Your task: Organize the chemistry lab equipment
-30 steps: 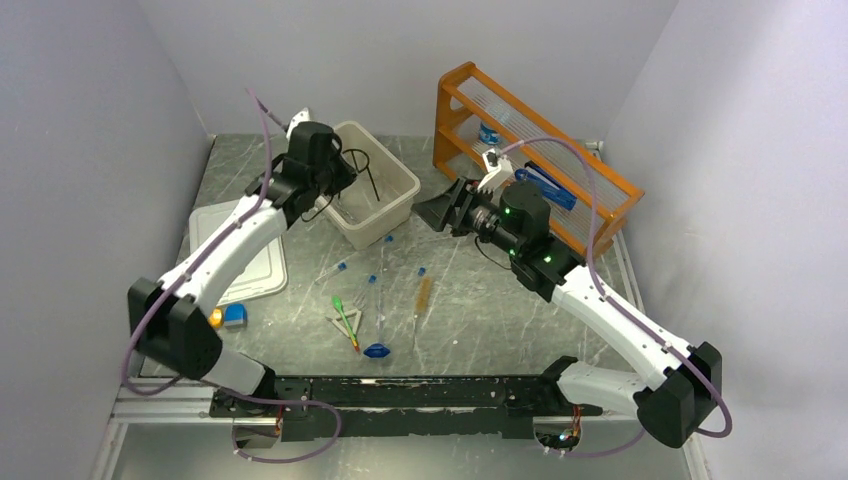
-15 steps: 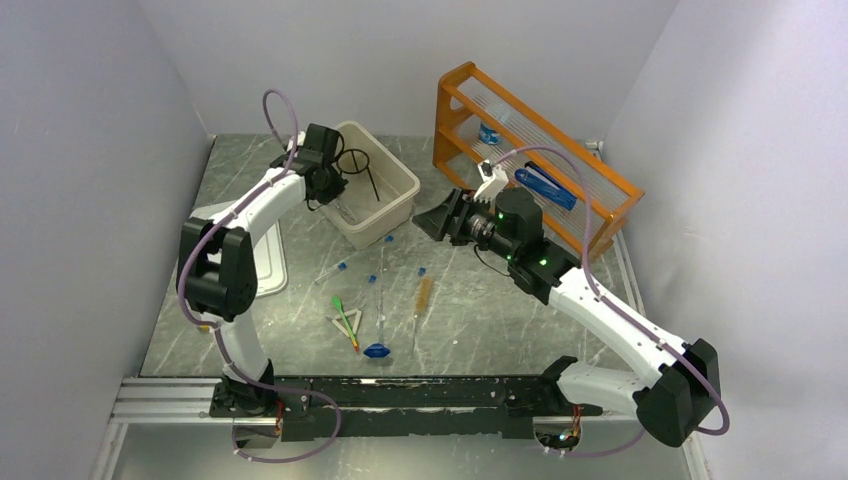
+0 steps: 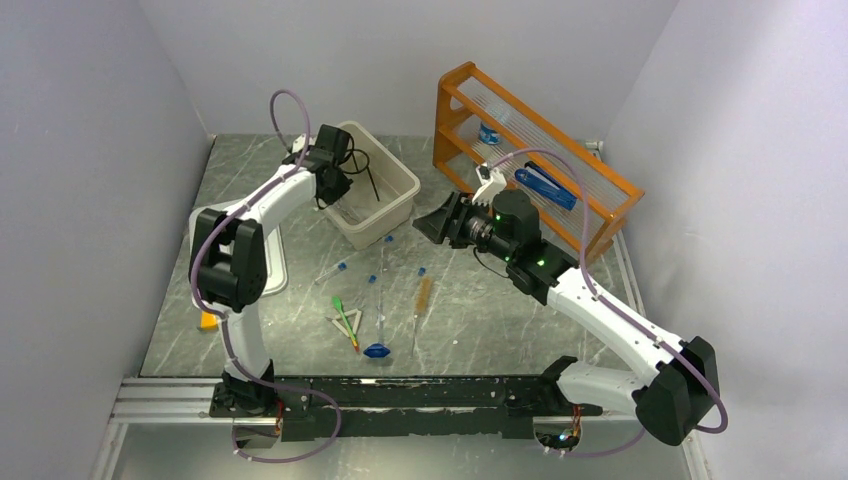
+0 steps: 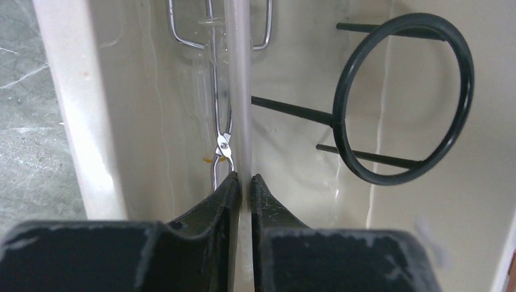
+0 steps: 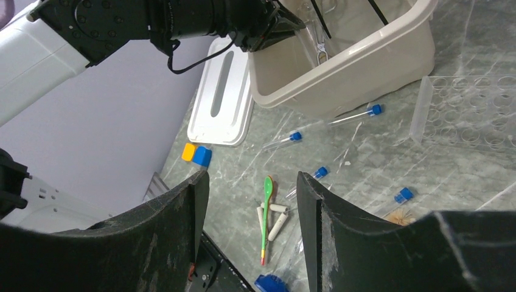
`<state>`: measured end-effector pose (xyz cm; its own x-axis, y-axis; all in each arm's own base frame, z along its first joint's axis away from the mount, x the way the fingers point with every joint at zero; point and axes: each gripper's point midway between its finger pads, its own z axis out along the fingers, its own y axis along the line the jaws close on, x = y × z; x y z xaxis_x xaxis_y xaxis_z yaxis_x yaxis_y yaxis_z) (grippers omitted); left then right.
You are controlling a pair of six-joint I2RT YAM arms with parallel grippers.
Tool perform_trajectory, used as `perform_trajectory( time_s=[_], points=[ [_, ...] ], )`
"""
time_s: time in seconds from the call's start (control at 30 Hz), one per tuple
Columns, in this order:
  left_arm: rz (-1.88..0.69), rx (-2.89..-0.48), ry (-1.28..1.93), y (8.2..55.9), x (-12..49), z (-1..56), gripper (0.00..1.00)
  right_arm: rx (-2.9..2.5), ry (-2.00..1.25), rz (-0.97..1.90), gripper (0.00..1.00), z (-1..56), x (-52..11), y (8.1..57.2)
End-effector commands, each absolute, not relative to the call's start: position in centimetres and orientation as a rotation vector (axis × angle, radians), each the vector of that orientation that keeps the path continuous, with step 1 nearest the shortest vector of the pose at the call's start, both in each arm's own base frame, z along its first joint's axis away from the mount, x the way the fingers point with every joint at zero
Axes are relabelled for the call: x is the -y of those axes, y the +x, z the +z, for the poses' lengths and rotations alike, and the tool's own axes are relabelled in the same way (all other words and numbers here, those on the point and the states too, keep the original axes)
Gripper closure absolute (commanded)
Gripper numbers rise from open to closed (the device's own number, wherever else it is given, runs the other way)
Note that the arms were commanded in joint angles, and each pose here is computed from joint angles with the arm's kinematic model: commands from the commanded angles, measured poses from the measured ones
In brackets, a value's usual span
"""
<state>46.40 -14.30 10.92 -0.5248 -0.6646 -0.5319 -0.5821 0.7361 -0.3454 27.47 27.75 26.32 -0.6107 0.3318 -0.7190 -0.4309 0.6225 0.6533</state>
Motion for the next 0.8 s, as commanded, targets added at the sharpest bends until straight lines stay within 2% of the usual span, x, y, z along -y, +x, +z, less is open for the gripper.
perform_trajectory(
  time_s=[0.0, 0.27, 0.57, 0.77],
  points=[
    [-0.107, -2.260, -0.960, 46.7, 14.0, 10.9, 0.83, -1.941, -0.073, 1.059, 0.42, 26.0, -27.3, 27.6],
    [-0.120, -2.236, -0.886, 47.0, 14.3, 13.6, 0.68, -1.976, -0.073, 1.080, 0.41, 24.6, -27.8, 27.3],
    [-0.215, -2.176, -0.666, 45.4, 14.9, 20.8, 0.63, -2.044, -0.083, 1.023, 0.39, 22.1, -27.8, 27.6],
    [-0.365, -2.106, -0.398, 41.9, 15.5, 25.5, 0.62, -2.222, -0.106, 0.949, 0.39, 17.1, -29.0, 26.8]
  ],
)
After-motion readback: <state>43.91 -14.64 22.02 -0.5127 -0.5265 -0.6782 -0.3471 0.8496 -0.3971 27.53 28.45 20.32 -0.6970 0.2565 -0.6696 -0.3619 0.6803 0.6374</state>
